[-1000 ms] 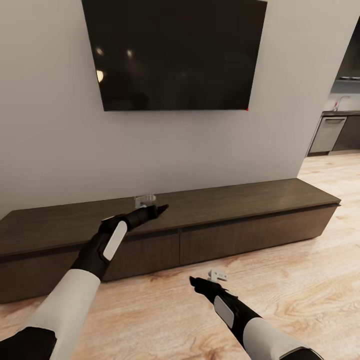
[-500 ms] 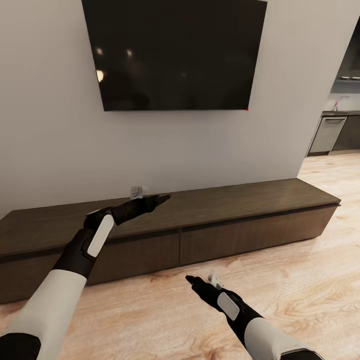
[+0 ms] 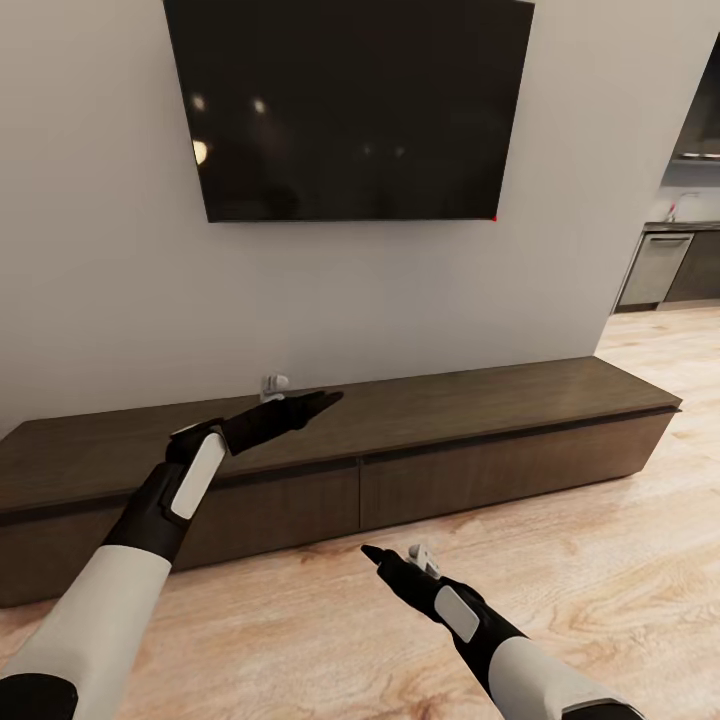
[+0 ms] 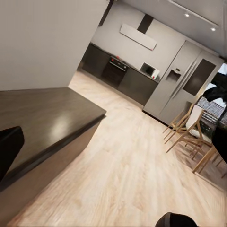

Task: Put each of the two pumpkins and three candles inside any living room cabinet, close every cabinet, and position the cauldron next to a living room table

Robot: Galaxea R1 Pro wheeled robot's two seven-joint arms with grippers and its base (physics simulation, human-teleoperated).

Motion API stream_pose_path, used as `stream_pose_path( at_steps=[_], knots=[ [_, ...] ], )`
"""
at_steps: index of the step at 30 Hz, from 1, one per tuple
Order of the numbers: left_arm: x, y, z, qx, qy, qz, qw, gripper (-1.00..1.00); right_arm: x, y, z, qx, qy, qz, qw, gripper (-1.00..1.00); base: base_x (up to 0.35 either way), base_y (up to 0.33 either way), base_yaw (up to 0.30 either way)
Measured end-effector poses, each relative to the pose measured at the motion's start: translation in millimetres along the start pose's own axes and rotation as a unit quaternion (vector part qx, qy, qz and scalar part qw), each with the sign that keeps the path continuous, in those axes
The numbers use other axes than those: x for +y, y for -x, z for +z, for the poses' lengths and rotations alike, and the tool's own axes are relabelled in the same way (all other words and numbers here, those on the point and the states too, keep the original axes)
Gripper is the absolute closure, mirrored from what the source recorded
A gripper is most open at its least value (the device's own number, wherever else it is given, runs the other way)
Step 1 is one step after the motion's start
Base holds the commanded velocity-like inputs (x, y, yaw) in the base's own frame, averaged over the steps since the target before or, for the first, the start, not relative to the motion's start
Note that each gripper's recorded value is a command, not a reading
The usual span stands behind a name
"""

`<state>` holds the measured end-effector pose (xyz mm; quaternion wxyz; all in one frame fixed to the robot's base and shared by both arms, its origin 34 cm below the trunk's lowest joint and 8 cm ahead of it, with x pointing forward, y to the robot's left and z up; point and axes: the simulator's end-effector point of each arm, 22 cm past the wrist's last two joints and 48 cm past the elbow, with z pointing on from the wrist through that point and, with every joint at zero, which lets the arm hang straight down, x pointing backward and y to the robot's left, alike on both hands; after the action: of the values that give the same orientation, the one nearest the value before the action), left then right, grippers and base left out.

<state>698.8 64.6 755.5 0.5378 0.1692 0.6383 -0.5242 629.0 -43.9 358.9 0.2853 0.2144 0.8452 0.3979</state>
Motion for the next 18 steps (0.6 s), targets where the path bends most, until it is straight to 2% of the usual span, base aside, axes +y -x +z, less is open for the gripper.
stream_pose_path(
  at_steps=[10, 13, 14, 18],
  knots=[
    [-1, 1, -0.2, -0.003, -0.002, -0.003, 1.0000, -1.00, 2, -2, -0.3, 0.001, 0.007, 0.001, 1.0000, -1.00, 0.000, 0.000, 0.000],
    [-1, 0, 0.0, -0.003, -0.003, -0.003, 1.0000, -1.00, 7, -2, -0.7, 0.001, 0.019, 0.003, 0.9998, -1.00, 0.000, 0.000, 0.000],
    [-1, 1, 0.0, -0.003, -0.004, -0.003, 1.0000, -1.00, 18, 0, -2.2, -0.001, 0.047, 0.009, 0.9988, -1.00, 0.000, 0.000, 0.000],
    [-2, 0, 0.0, -0.003, -0.004, -0.004, 1.0000, -1.00, 41, 8, -11.1, -0.010, 0.117, 0.031, 0.9926, -1.00, 0.000, 0.000, 0.000]
  ],
)
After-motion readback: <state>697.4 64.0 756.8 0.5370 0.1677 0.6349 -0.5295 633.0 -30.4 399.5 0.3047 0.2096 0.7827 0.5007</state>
